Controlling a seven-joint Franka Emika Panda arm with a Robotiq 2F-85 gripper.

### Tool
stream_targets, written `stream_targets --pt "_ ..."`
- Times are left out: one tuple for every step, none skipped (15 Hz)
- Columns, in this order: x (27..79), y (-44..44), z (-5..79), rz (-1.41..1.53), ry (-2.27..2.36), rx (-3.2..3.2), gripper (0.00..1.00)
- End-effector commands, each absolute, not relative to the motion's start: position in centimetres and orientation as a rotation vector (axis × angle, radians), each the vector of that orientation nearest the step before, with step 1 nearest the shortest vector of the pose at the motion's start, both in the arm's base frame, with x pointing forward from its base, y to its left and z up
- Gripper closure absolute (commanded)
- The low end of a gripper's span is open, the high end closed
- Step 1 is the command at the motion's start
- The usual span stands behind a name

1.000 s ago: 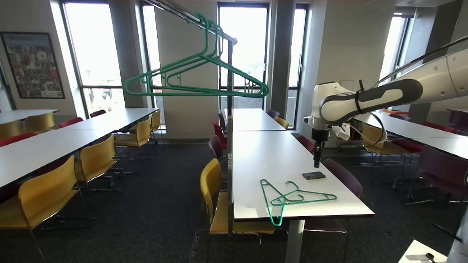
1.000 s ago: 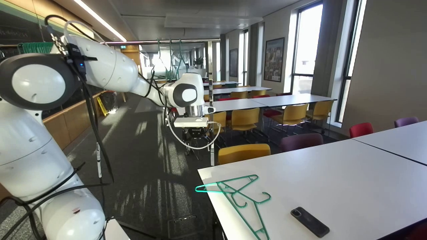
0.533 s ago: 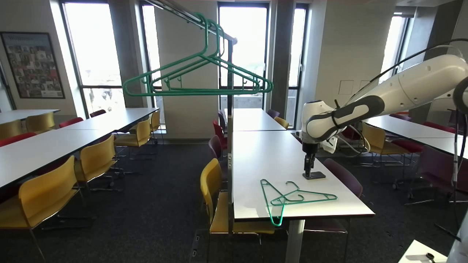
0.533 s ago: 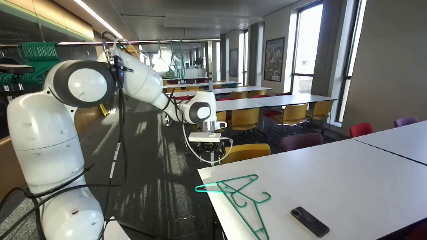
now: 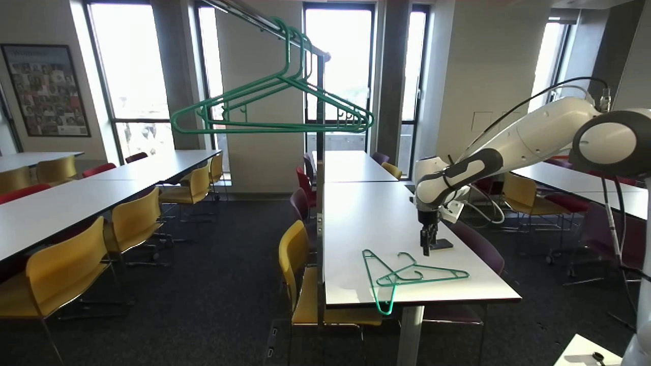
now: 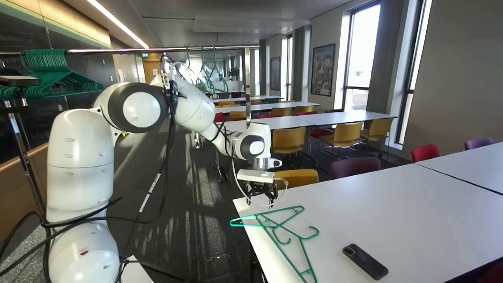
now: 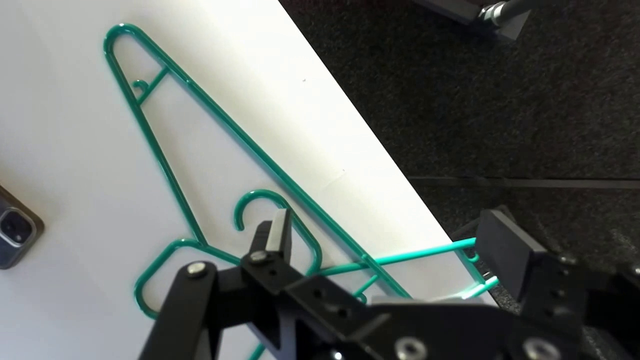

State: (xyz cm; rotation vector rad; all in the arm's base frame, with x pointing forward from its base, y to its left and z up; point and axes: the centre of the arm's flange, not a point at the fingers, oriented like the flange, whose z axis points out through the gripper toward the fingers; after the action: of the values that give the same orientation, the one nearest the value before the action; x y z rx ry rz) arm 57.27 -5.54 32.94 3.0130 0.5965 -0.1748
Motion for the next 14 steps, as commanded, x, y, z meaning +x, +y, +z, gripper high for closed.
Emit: stream_targets --pt "57.5 -6.0 32.5 -0.184 0.583 3.016 0.00" --pt "57.6 -6.3 32.2 -0.188 0.575 3.018 0.00" --pt "57.8 -6.5 32.2 -0.189 0.569 3.019 0.00" --pt "57.8 -6.6 32.2 -0.188 0.568 3.019 0.00" --pt "57.9 -6.6 32.2 -0.186 0.568 3.019 0.00" --pt "57.9 -6.6 32.2 -0.185 0.568 3.019 0.00" --pt "57.9 -6.6 32.2 -0.185 0.568 3.019 0.00" --pt "57.9 -6.6 32.2 -0.185 0.568 3.019 0.00" --pt "57.9 -6.6 32.2 -0.185 0.568 3.019 0.00" --pt "57.9 -6.6 32.2 -0.185 0.568 3.019 0.00" --pt "57.9 -6.6 32.2 -0.185 0.568 3.019 0.00" --pt "57.9 -6.6 32.2 -0.185 0.568 3.019 0.00" --pt "57.9 -6.6 32.2 -0.185 0.568 3.019 0.00" --pt "58.6 -6.7 31.4 -0.214 0.603 2.998 0.00"
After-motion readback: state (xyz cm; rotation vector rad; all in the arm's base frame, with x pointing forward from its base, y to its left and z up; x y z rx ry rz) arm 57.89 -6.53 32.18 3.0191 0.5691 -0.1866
